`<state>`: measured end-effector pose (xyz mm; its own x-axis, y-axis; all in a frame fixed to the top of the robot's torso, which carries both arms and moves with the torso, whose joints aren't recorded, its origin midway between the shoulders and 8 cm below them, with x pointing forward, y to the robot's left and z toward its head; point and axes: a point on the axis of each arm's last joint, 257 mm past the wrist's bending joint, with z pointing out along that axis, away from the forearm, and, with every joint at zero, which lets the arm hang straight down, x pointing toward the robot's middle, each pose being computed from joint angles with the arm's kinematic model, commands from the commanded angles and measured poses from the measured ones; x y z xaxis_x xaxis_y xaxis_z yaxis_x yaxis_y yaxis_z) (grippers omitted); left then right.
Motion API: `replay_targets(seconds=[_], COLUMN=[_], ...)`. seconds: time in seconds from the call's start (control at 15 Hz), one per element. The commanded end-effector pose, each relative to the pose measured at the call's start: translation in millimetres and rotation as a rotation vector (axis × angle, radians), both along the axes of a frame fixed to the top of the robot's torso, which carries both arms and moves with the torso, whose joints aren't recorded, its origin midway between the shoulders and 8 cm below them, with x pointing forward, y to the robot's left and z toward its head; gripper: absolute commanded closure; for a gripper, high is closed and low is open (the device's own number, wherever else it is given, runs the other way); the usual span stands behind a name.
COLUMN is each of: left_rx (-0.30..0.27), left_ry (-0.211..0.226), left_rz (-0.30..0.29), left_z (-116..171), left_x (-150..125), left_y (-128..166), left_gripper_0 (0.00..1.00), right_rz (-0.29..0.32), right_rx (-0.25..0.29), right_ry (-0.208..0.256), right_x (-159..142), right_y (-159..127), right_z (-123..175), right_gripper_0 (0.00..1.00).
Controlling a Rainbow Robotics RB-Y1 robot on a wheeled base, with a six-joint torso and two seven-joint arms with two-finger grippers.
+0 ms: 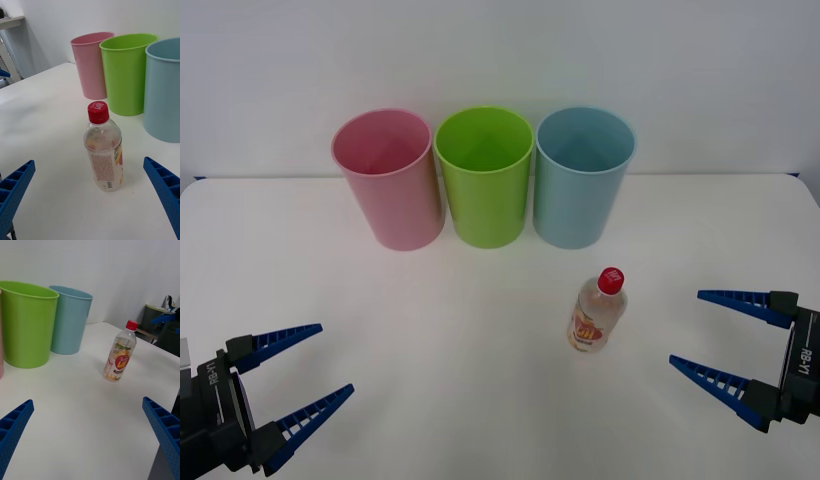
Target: Put cans in the blue bin and PET bottles in the pink bin and trash in the green bin.
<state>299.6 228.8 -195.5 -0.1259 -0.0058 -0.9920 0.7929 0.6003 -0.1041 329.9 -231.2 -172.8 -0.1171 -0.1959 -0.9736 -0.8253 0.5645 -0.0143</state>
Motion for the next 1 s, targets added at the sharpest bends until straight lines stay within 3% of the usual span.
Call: replay_targets(seconds=[0.07,1.0], left_rx=[0.000,0.000], left_ry=[0.000,0.000], left_rz=[0.000,0.000], left_z=[0.0,0.0], left_x=[0.0,0.0], left_y=[0.0,0.0], left_gripper_0=[0.00,0.00], right_rz=[0.000,0.000], right_rx=[0.000,0.000], right_ry=[0.000,0.000], right_x=[0.0,0.0], right_y=[0.0,0.0], right_z=[0.0,0.0], right_gripper_0=[0.00,0.00])
